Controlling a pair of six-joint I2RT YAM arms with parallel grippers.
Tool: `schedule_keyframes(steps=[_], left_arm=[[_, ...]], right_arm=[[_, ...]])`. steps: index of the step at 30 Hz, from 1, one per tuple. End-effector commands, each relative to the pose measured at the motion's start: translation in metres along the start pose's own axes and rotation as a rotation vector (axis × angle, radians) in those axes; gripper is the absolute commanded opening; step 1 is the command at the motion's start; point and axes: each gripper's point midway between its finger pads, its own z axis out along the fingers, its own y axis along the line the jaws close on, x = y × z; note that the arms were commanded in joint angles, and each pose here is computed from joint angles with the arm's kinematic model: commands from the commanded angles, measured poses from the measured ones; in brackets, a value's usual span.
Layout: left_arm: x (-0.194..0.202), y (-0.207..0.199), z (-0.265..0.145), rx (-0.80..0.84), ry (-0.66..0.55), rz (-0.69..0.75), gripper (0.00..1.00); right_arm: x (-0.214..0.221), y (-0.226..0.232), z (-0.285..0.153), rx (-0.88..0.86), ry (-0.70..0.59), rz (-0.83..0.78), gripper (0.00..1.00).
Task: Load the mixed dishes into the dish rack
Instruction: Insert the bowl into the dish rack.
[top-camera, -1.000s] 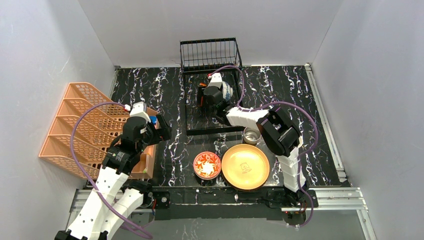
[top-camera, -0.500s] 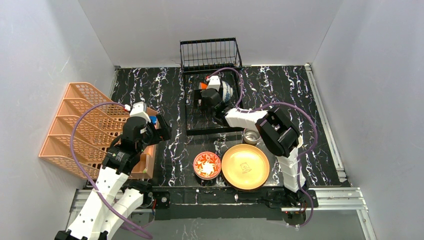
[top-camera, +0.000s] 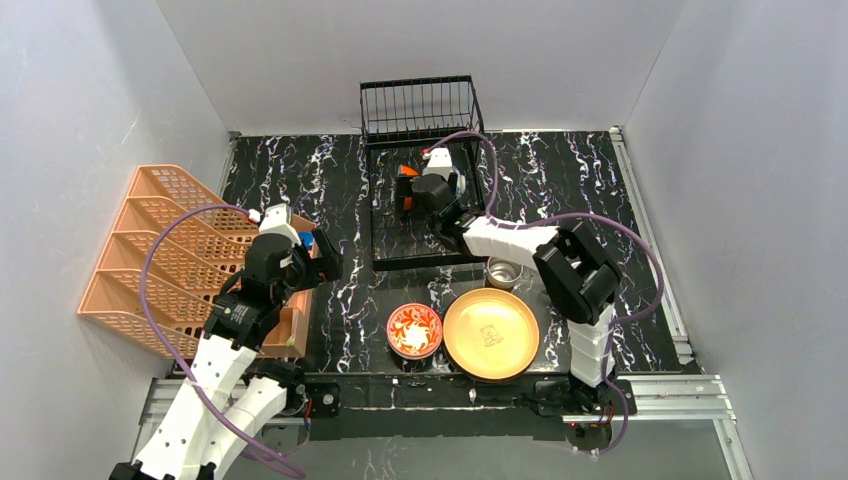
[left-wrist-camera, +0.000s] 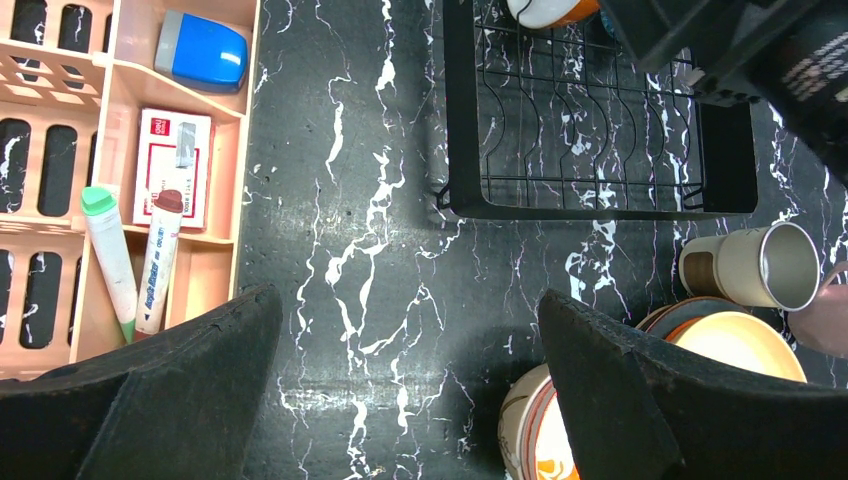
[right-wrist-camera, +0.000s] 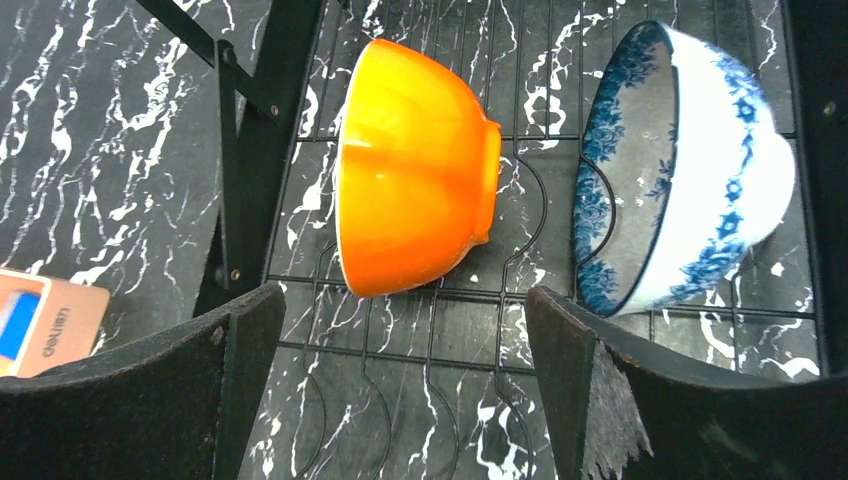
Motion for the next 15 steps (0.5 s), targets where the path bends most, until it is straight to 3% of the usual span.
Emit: schedule_keyframes(steps=[1,15], left_arm=[[-0.002,0.004,0.0,-0.015,-0.015,0.021,0.98],[0.013,-0.008,0.009,0.038,0.106,0.069,0.98]], right_arm=[[-0.033,0.004,-0.026,-0.017,-0.036,0.036,0.99],[-0.045,-0.037,-0.108,0.066,0.11,-0.031,0.99]])
